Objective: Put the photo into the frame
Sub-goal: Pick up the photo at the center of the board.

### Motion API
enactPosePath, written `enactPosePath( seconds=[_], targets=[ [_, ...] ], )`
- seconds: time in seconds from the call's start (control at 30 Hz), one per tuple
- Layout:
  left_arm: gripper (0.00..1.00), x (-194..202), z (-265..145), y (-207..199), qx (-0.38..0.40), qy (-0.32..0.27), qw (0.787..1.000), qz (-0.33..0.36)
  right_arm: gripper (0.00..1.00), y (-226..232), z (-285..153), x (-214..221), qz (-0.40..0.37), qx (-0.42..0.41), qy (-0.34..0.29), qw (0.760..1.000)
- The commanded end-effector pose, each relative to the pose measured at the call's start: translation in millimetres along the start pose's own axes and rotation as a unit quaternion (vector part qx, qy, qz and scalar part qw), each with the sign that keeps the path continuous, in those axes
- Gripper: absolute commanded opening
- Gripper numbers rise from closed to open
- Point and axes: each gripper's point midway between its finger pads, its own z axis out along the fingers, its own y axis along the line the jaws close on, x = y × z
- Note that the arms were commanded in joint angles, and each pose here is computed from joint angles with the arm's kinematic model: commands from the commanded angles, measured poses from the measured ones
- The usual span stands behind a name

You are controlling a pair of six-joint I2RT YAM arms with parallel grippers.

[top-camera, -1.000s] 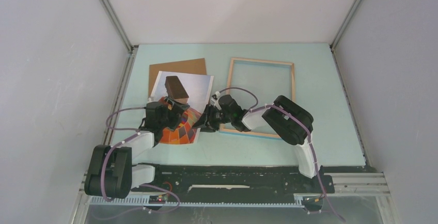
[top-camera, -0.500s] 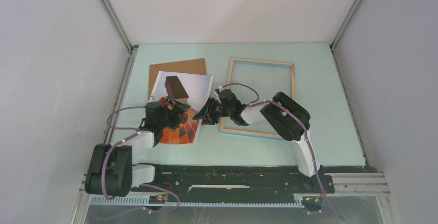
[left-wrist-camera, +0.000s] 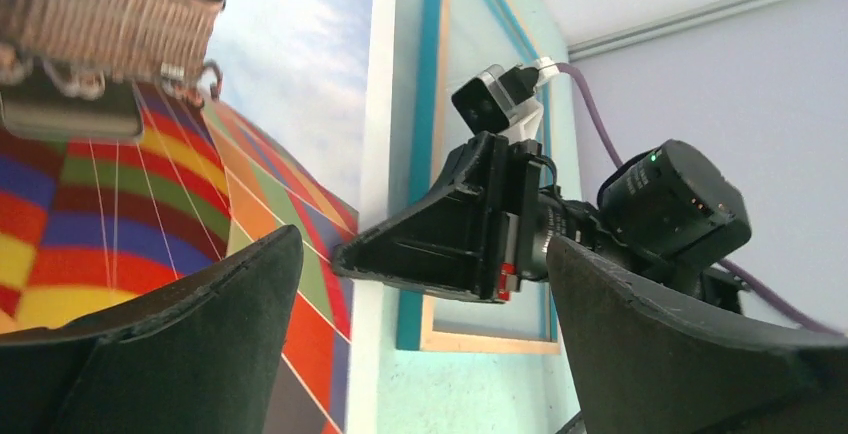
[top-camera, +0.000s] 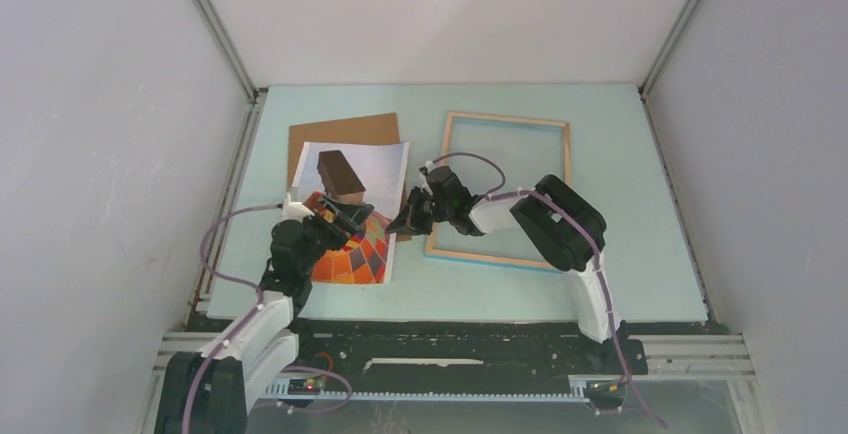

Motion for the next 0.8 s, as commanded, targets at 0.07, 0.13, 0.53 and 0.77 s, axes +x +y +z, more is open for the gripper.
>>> enactPosePath(
  seconds=[0.07,0.13,0.53,0.77],
  targets=[
    [1.0,-7,-6,-22,0.055,-0.031,0.997,0.053,0.0,68,-81,-6,-0.113,-0.034,0.018,0.993],
    [1.0,-7,-8,-22,0.057,-0.035,0.996,0.053,0.0,71,-113,-3,-0.123,-0.028,0.03,0.992],
    [1.0,0,-8,-27,0.06,-0.028,0.996,0.059,0.0,37,-380,-18,-0.066,0.095,-0.122,0.986],
    [1.0,3,-6,-25,0.054,-0.02,0.997,0.052,0.0,14,-458,-15,-0.063,0.303,-0.211,0.927]
  ],
)
